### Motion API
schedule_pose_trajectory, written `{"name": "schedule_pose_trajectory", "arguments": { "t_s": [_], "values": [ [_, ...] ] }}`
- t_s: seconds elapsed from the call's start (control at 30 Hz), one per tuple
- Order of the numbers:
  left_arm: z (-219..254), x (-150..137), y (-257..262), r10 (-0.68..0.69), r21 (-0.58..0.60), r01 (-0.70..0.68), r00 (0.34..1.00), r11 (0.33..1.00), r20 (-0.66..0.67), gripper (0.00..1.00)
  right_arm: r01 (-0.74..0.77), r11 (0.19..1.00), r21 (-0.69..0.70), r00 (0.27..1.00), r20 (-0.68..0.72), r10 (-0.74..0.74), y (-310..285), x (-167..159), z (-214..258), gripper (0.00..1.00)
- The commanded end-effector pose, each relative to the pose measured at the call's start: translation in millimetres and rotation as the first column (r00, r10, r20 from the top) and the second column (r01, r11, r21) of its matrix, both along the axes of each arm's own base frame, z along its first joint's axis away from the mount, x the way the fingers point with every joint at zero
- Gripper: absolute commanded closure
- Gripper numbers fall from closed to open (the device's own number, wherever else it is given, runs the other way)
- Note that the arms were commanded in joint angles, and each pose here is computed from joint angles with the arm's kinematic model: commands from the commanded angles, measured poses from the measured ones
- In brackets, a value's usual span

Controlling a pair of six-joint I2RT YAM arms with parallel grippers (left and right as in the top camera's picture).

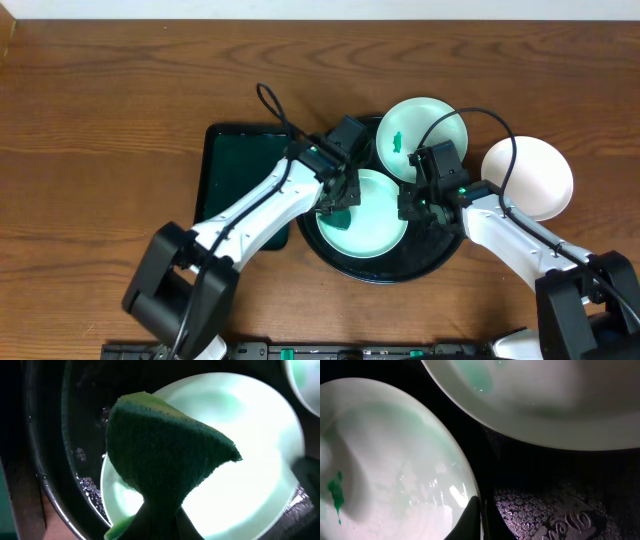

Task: Clean dirty plates on tray and stack at the side
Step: 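Carry the sponge with the left gripper onto the tilted pale green plate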

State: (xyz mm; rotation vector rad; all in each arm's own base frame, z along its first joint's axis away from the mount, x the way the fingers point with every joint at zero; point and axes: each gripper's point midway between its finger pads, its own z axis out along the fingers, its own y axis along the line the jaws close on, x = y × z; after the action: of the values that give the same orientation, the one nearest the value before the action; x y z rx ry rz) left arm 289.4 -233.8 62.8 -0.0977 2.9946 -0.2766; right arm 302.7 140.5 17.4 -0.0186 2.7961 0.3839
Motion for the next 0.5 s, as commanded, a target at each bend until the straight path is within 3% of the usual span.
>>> {"name": "schedule_pose_trajectory", "arguments": {
  "t_s": [0.0, 0.2, 0.37, 0.47],
  "values": [
    [-7.8, 1.3, 2.7, 0.045, 0.021, -0.045, 0.999, 0.999, -0.009, 0.93, -0.009, 1.0, -0.008, 1.0, -0.004, 0.009, 2.3, -0.7, -2.9, 0.99],
    [-9.4, 1.2, 2.9, 0.049, 0.024, -0.049, 0.999, 0.999, -0.013, 0.93, -0.01, 1.0, -0.009, 1.0, -0.006, 0.01, 2.2, -0.7, -4.1, 0.82],
    [-10.7, 2.4, 6.7, 0.069, 0.041, -0.069, 0.998, 0.997, -0.004, 0.93, -0.021, 1.0, -0.016, 1.0, -0.013, 0.021, 2.8, -0.2, -10.3, 0.83],
    [-11.1, 2.0, 7.1, 0.069, 0.043, -0.069, 0.998, 0.997, -0.005, 0.93, -0.021, 1.0, -0.016, 1.0, -0.014, 0.021, 2.9, -0.1, -11.3, 0.93]
  ]
}}
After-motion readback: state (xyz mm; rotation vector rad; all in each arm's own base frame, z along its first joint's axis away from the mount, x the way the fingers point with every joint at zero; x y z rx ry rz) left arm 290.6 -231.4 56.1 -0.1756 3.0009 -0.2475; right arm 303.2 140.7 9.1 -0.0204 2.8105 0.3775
